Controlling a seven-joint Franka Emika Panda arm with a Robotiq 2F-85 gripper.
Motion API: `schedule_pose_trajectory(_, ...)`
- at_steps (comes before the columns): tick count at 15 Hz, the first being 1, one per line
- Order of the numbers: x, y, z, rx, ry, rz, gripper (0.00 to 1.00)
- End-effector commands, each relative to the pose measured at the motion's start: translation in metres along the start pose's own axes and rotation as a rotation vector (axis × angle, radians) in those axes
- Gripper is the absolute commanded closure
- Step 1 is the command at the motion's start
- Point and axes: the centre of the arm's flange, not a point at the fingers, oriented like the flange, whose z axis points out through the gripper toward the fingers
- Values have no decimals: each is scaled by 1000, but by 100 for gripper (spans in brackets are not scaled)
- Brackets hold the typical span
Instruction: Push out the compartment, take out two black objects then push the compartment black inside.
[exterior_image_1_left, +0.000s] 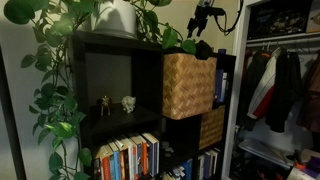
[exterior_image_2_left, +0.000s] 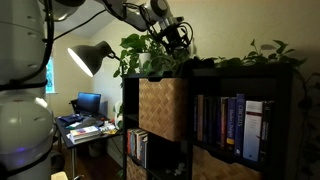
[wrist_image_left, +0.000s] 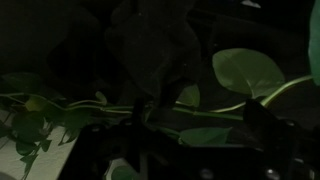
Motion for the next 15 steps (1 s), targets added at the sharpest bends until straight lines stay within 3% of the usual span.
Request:
schedule_pose_trajectory(1, -17, -7, -27, -10, -62, -28, 0)
schedule_pose_trajectory(7, -53, -2, -31, -12, -119, 4, 0)
schedule_pose_trajectory(15, -103, 15, 7, 25, -164, 102, 0)
